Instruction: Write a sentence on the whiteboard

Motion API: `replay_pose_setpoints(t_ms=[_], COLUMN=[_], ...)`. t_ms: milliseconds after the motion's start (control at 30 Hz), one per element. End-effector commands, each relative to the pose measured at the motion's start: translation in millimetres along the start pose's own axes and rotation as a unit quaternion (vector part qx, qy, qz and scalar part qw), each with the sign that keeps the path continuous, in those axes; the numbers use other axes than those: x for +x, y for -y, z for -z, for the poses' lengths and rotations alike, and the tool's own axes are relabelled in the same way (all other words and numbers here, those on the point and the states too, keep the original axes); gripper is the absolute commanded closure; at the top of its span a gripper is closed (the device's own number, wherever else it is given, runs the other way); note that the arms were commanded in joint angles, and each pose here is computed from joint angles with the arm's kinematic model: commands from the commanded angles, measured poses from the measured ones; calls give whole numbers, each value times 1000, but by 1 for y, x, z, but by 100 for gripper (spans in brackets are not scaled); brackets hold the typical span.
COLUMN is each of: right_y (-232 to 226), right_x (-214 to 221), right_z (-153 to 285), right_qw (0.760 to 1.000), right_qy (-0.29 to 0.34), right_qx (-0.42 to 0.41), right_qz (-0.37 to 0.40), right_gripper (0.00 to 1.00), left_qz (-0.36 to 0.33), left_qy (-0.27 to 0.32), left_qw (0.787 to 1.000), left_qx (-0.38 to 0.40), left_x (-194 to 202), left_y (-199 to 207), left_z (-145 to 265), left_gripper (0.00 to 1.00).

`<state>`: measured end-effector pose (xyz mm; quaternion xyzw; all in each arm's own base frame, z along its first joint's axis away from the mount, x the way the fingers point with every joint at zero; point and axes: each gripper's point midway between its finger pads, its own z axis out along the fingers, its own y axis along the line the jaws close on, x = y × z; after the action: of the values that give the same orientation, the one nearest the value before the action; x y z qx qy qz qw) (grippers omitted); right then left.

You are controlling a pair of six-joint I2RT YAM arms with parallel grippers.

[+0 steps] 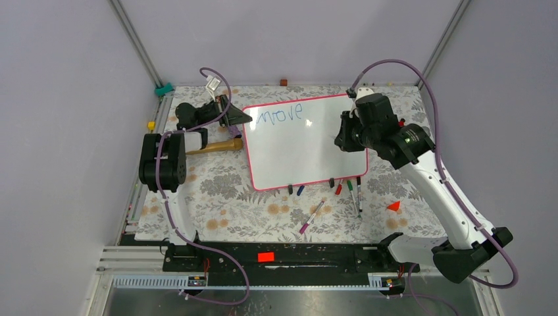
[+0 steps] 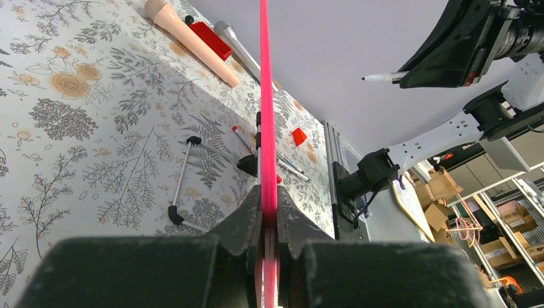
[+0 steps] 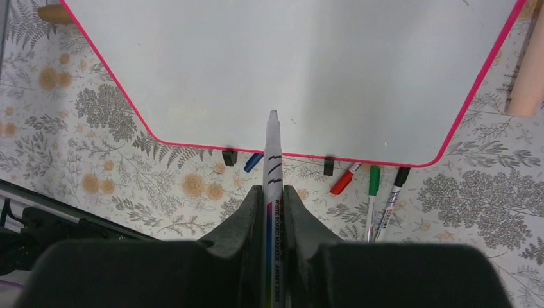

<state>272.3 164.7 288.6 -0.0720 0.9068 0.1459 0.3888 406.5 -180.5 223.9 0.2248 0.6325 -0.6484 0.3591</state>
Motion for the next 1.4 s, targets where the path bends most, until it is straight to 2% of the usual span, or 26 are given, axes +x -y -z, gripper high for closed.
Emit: replay_pose_setpoints(t_ms=[0,67,333,533,800,967,1100,1367], right_y=[-8,-5,1,-14,-20,-17,-18,-18], right_x=[-9,-10,-26,-36,-41,-64,-68,-73], right_z=[2,2,-3,-14,-55,-63,-74,-85], right_qw=[999,999,997,996,998,996,998,998], right_qy=[26,18,50,58,47,81,66,57], right_qx=[-21,-8,15,-13,-15,-2,-6,-5], right_qz=[-34,-37,-50,-70,-48,-31,-20,-17], right_gripper=[100,100,100,100,100,100,100,100], left_qz=[-52,-42,-29,-38,-39,-38,-35,-28], left_qy=[8,13,27,46,30,22,3,8], left_qw=[999,999,999,998,999,999,999,1000], left_qx=[8,6,0,-14,-5,2,15,11], left_x=[-12,-12,-11,-19,-16,-15,-10,-1], left_y=[26,24,23,23,22,20,26,25], left_z=[0,0,0,10,6,1,-7,-6], left_gripper=[100,100,100,100,100,100,100,100])
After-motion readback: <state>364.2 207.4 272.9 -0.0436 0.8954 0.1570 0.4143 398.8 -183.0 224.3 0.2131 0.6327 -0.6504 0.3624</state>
